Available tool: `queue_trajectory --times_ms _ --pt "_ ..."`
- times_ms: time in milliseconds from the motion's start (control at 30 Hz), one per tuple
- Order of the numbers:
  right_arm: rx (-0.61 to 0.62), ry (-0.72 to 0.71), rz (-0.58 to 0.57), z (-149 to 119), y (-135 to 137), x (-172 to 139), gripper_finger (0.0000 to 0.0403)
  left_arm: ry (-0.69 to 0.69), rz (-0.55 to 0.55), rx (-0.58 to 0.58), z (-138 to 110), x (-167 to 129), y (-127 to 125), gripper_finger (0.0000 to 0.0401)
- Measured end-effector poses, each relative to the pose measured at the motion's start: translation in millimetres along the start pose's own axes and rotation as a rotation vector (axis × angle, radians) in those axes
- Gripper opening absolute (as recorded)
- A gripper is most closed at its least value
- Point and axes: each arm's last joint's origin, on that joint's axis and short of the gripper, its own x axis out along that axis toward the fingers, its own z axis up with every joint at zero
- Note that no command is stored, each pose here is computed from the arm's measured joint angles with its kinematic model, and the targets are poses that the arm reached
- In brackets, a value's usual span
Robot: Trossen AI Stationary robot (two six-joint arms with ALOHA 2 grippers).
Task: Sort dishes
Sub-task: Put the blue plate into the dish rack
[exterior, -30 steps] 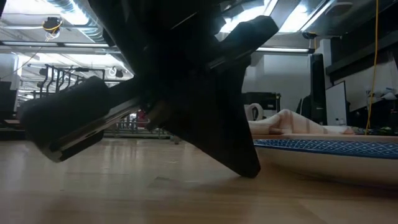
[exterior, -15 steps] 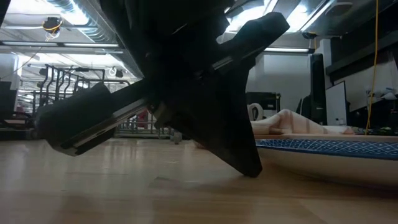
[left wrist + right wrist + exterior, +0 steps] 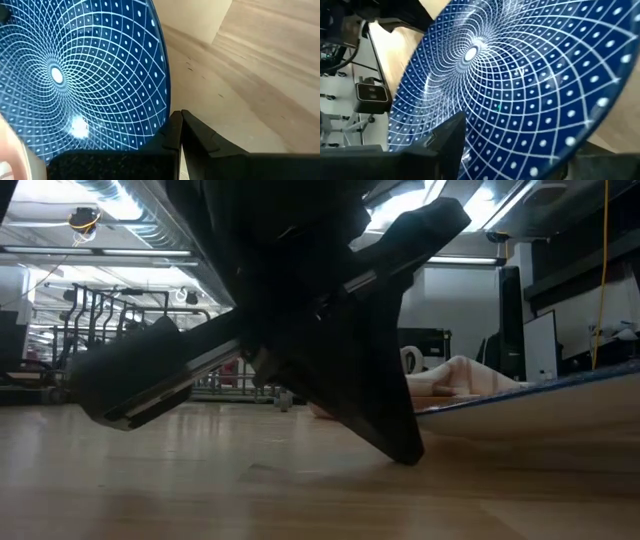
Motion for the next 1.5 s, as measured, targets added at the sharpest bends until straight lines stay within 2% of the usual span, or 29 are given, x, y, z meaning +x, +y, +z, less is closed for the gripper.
queue_trajectory --times_ms 233,500,900,1033,1333,1500 --pt "-0.018 -0.038 -0.024 2.1 -2.9 0.4 0.0191 0.002 0.009 0.001 0.0 0.5 0.7 0.0004" --pt "-0.006 -0.095 -0.056 17.0 -3.0 9.8 0.0191 -0.001 0.013 0.027 0.3 0.5 1.2 0.0004" --pt "-0.012 -0.055 -0.068 20.1 -2.9 12.8 0.0189 -0.002 0.013 0.017 0.5 0.4 1.3 0.0004" --pt "-0.008 -0.057 -0.066 20.2 -2.6 12.8 0.0164 -0.002 0.013 0.018 0.5 0.4 1.4 0.0004" --pt "0.013 -0.087 -0.025 20.4 2.4 11.1 0.0061 0.001 0.010 0.018 0.2 0.4 1.1 0.0004" --pt "0.001 -0.105 -0.008 20.7 4.3 11.2 0.0051 0.002 0.010 0.020 0.7 0.0 0.5 0.0004"
